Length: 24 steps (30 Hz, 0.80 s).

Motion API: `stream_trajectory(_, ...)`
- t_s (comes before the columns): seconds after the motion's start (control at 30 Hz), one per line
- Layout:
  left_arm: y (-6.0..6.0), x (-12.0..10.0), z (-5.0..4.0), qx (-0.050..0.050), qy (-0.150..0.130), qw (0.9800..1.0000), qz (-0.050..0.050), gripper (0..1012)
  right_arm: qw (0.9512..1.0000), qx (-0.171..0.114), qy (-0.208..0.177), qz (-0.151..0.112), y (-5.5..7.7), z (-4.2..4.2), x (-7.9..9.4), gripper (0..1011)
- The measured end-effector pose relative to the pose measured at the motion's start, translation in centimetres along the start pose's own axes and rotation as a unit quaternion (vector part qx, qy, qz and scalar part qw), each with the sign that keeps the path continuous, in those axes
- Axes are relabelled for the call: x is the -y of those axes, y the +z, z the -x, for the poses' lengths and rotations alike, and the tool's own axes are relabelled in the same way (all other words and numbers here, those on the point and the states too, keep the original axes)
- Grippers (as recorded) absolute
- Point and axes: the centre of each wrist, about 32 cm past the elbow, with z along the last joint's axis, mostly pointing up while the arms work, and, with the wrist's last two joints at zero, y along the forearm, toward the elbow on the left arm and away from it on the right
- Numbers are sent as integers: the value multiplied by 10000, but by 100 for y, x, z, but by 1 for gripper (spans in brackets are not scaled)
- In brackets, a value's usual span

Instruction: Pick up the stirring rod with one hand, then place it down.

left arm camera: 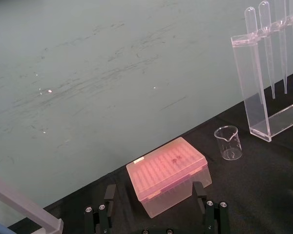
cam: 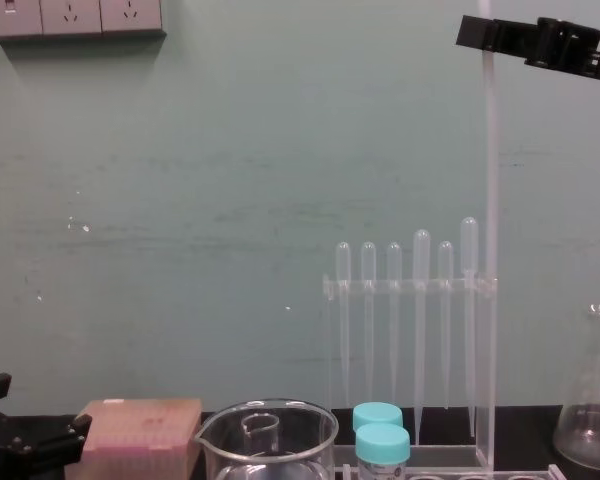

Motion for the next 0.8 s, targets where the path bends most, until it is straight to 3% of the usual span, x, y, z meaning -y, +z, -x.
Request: stream_trajectory(0.8, 0, 0, 0, 0, 0, 10000, 0, 1000, 10000, -41, 25, 43, -32, 20, -4, 66)
